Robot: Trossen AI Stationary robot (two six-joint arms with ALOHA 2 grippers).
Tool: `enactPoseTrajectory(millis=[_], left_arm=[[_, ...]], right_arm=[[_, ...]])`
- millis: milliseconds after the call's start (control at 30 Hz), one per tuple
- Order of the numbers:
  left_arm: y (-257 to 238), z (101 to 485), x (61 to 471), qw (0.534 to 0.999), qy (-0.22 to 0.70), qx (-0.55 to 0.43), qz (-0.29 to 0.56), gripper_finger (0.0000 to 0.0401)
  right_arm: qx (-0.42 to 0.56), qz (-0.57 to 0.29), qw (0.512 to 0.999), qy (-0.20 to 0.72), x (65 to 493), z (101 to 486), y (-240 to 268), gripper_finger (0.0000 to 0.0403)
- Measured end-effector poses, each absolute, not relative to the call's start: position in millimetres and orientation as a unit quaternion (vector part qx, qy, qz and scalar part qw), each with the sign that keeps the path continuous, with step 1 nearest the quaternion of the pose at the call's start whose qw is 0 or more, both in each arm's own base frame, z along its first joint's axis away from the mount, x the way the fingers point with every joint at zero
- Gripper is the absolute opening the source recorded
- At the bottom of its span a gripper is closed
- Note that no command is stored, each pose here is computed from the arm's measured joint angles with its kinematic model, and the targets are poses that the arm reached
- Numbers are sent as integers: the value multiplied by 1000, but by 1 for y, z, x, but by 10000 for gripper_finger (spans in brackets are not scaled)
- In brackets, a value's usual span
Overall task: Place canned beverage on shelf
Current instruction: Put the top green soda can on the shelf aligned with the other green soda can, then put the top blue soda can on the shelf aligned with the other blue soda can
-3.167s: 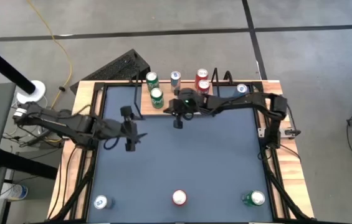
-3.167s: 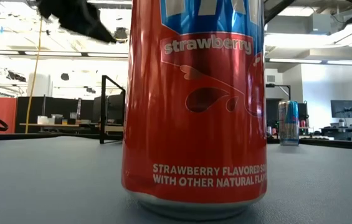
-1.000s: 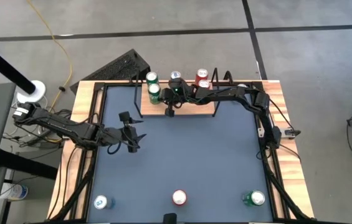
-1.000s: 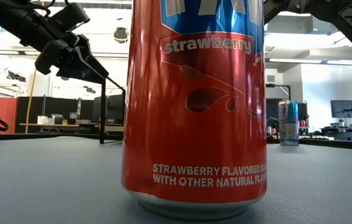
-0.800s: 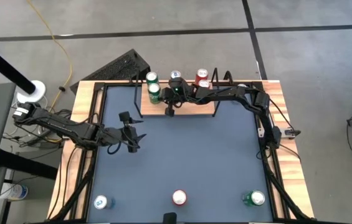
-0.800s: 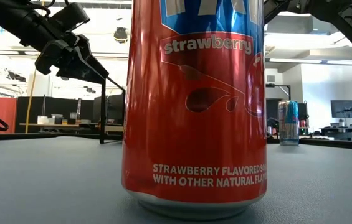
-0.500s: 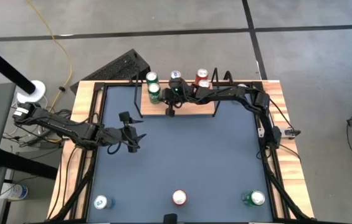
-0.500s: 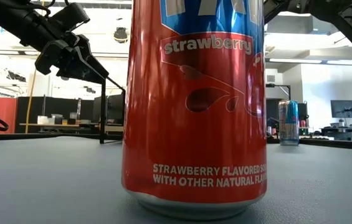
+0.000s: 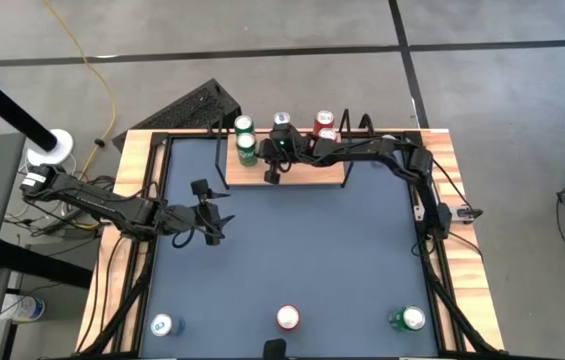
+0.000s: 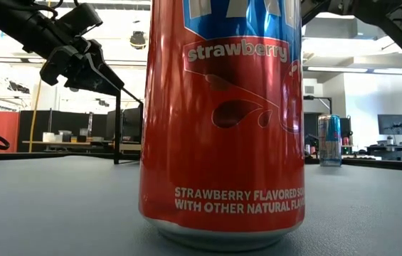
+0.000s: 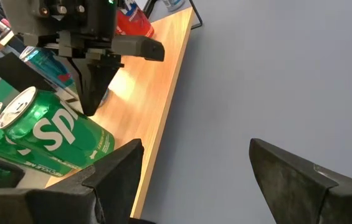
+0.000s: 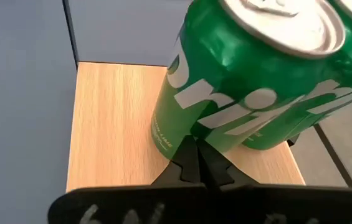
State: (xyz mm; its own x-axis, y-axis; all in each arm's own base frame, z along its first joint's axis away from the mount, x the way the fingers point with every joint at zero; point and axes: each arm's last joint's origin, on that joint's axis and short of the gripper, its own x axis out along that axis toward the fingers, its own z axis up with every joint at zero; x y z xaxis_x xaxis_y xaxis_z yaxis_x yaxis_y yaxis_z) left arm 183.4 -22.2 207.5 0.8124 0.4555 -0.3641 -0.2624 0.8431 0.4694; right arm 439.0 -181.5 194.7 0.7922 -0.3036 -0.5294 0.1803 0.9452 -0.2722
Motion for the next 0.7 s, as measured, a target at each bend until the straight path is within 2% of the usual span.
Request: enactPoseTrajectory(millis=[367, 700], left_arm=[[-22, 207, 183, 930, 238, 202, 191, 282], [-22, 207, 183, 930, 239, 203, 190, 282]], right_arm=[[-113, -133, 948, 265, 444, 198, -180, 0], [-104, -121, 938, 309, 437, 201, -175, 0]])
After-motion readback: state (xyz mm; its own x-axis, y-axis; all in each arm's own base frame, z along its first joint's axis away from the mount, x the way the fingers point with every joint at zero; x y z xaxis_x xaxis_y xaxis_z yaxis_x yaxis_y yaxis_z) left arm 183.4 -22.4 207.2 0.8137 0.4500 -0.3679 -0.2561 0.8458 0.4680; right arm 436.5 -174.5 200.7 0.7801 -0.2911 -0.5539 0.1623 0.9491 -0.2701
